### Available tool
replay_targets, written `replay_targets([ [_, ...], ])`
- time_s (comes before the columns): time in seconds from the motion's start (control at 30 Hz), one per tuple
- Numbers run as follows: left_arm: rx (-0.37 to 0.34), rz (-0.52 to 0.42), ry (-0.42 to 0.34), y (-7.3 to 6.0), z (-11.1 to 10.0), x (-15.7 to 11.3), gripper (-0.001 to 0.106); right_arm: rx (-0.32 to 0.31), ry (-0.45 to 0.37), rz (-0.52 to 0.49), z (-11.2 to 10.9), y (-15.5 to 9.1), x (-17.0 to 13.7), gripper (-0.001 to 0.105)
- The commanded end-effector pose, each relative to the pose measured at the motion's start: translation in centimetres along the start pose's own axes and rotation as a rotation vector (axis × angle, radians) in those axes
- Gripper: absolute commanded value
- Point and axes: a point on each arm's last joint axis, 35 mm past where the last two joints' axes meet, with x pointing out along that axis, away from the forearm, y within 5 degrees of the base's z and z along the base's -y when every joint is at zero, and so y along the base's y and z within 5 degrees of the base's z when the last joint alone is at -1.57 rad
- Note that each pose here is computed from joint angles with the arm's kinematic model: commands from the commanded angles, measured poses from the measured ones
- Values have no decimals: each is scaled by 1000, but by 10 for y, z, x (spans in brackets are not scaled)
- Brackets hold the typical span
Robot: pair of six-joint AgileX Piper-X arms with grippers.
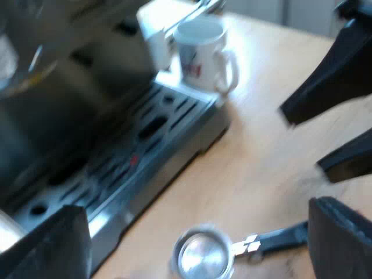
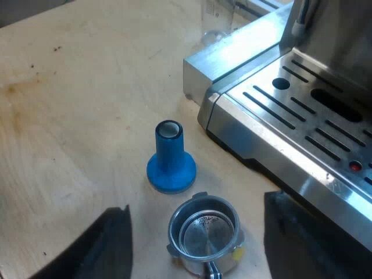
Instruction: Grind coffee beans and then tamp
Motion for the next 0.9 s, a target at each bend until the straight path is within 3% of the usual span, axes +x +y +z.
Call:
replay_targets([
  [0.03, -29, 60, 14, 2, -2, -2, 76, -17, -9, -3, 2, 2, 3, 60],
  [0.1, -44, 96, 39, 3, -4, 0, 76, -20, -2, -2, 0, 5, 10, 66],
  [0.33, -115, 166, 124, 9, -4, 15, 76, -8, -6, -6, -3, 14, 28, 66],
  [0.6, -162, 278, 269, 25, -3, 48, 76, 100, 25, -19, -11, 21, 42, 66],
  [0.77, -166, 287, 264, 31, 3, 65, 76, 109, 25, -19, -11, 21, 42, 66],
  [0.9, -157, 283, 332, 36, 1, 81, 76, 109, 25, -19, -11, 21, 42, 66],
])
